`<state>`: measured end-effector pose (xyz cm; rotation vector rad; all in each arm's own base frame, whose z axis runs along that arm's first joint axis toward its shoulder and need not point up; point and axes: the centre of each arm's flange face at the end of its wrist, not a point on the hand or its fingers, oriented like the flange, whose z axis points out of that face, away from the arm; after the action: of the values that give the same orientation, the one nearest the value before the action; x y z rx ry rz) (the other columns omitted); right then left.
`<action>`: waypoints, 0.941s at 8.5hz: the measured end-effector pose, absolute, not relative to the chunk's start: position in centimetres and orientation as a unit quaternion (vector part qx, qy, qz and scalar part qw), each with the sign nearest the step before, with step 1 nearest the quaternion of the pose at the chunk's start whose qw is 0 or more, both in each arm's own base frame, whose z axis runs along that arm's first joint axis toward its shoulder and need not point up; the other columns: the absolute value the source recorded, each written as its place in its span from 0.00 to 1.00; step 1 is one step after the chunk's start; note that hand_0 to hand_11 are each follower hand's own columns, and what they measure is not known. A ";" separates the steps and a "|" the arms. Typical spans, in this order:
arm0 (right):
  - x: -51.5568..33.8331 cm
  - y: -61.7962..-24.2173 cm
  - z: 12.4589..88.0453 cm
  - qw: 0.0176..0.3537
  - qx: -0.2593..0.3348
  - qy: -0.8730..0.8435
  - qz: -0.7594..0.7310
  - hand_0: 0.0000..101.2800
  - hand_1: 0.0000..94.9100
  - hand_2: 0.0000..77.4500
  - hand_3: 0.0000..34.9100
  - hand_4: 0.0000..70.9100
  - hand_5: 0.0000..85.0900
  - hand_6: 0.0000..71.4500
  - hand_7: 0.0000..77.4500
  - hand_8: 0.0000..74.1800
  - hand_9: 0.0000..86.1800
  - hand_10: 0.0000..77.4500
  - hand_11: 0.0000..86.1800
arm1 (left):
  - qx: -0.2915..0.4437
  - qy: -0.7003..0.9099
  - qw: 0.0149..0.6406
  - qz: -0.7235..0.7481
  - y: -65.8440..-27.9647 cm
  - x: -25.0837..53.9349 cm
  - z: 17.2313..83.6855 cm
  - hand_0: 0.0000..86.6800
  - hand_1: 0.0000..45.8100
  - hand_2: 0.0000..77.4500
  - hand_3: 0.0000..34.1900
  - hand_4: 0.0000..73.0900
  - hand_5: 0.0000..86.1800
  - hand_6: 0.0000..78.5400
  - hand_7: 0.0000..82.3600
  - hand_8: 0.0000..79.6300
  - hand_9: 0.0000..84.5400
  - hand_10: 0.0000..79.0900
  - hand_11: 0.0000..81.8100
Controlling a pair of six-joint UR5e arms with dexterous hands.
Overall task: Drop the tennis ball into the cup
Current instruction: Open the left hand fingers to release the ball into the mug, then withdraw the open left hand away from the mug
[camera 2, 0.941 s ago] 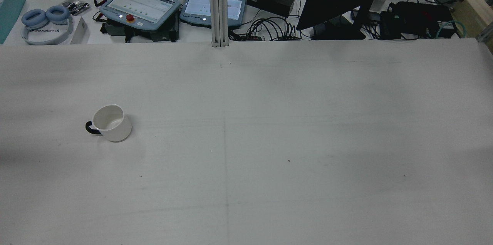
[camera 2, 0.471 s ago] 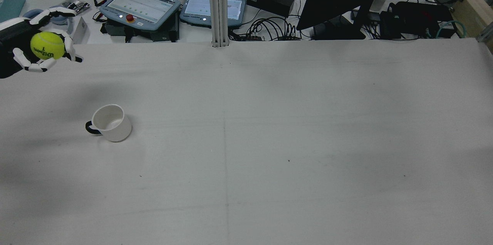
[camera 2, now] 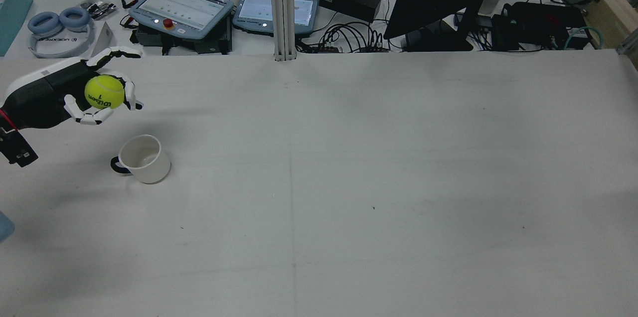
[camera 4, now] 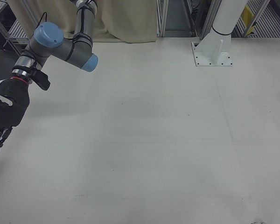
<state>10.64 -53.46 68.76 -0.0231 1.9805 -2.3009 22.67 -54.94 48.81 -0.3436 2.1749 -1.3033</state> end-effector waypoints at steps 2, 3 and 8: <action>10.6 -53.5 68.8 0.053 -0.008 0.651 -0.757 0.00 0.01 0.01 0.00 0.00 0.00 0.00 0.01 0.00 0.00 0.00 0.01 | -0.129 0.814 0.290 -0.486 -54.7 23.1 49.2 0.92 0.19 0.77 0.88 0.01 0.37 0.70 0.54 0.56 0.40 0.19 0.31; 10.6 -53.5 68.8 0.053 -0.008 0.651 -0.757 0.00 0.01 0.01 0.00 0.00 0.00 0.00 0.01 0.00 0.00 0.00 0.01 | -0.128 0.814 0.291 -0.486 -54.7 23.2 49.4 0.92 0.33 0.66 0.87 0.01 0.30 0.65 0.51 0.45 0.29 0.17 0.30; 10.6 -53.5 68.8 0.053 -0.008 0.651 -0.757 0.00 0.01 0.01 0.00 0.00 0.00 0.00 0.01 0.00 0.00 0.00 0.01 | -0.125 0.815 0.293 -0.485 -53.3 22.2 51.5 0.73 0.51 0.51 0.86 0.01 0.25 0.47 0.20 0.31 0.09 0.17 0.26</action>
<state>10.64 -53.46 68.75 -0.0231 1.9805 -2.3009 22.23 -53.30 51.48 -0.3328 2.1706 -1.2915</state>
